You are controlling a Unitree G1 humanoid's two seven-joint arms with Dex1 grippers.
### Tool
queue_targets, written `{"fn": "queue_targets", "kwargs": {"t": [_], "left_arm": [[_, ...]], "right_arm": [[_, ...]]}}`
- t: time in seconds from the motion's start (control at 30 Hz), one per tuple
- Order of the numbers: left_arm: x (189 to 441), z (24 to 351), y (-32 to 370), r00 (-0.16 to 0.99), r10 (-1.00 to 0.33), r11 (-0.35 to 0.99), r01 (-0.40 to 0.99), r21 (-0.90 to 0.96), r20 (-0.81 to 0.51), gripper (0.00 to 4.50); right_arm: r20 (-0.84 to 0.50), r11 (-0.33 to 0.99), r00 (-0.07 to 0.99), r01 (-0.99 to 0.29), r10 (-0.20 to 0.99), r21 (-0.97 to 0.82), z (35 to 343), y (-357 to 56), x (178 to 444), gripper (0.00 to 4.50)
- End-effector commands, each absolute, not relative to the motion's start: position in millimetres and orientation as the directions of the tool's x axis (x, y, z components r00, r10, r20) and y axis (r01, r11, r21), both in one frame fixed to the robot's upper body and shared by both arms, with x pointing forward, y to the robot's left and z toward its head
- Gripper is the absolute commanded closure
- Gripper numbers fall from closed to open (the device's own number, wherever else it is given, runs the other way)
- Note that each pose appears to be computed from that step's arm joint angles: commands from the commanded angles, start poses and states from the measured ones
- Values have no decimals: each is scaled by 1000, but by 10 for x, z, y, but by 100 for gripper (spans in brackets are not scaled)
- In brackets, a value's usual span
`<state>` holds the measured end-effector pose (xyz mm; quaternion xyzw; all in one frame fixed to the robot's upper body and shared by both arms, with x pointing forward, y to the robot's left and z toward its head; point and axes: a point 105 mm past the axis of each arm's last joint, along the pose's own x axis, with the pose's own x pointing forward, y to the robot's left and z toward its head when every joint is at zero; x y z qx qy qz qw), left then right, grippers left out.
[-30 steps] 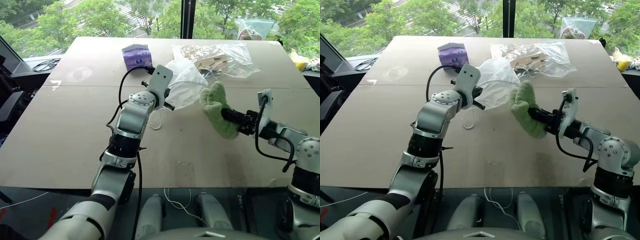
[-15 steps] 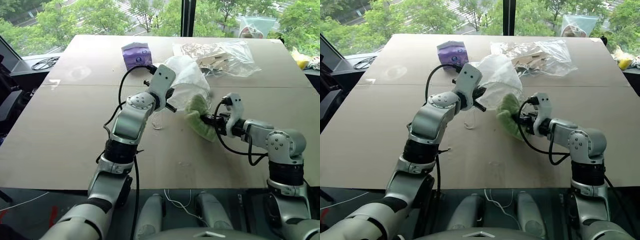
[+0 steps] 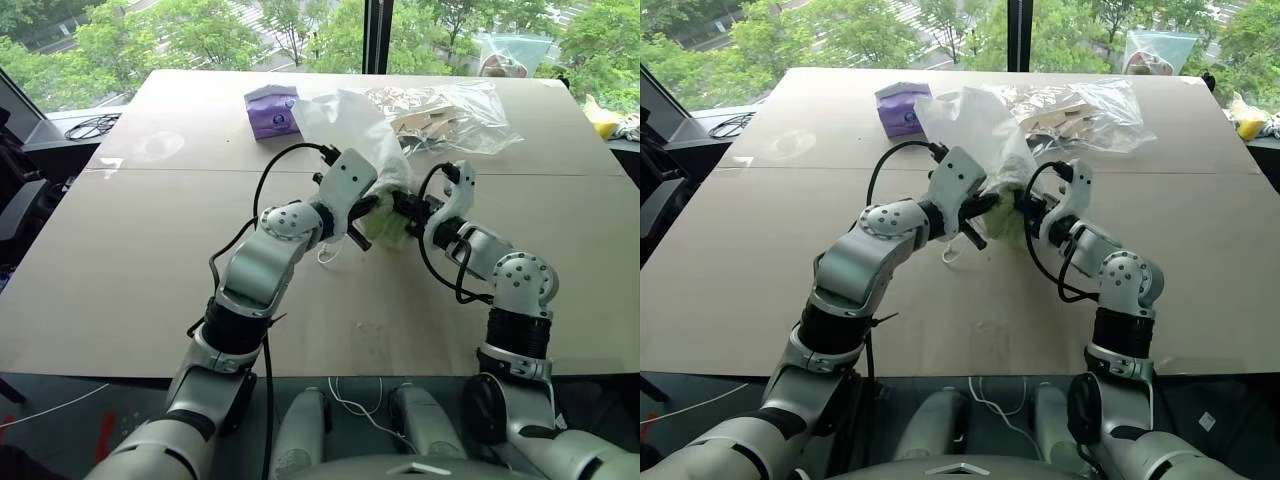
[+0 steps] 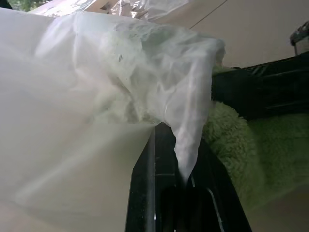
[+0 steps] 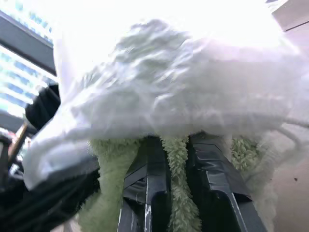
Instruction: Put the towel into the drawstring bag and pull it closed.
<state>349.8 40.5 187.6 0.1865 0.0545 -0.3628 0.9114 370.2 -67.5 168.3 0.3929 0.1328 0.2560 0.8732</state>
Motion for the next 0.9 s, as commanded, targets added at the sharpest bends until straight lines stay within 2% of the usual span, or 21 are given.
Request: {"fn": "queue_targets", "kwargs": {"t": [0.03, 0.3, 0.37, 0.6, 0.83, 0.9], "left_arm": [[3390, 1912, 286, 689, -690, 628, 722, 290, -221, 450], [3271, 1902, 165, 638, -739, 594, 769, 236, -216, 450], [3263, 1914, 113, 632, -747, 594, 774, 220, -207, 450], [3248, 2022, -72, 619, -771, 592, 783, 193, -147, 450], [3440, 2052, 128, 684, -717, 653, 726, 214, -136, 450], [3506, 2051, 192, 706, -696, 674, 706, 219, -135, 450]], "right_arm": [[129, 416, 861, -363, 493, 834, 2049, -722, 3737, 448], [166, -20, 899, -173, 406, 985, 2069, -605, 3744, 448], [147, -63, 903, -132, 403, 989, 2047, -576, 3754, 448], [44, -76, 912, -14, 407, 997, 1909, -420, 3759, 448], [-10, 137, 922, -46, 387, 989, 1783, -455, 3727, 448], [-21, 184, 921, -56, 389, 981, 1757, -462, 3711, 361]]}}
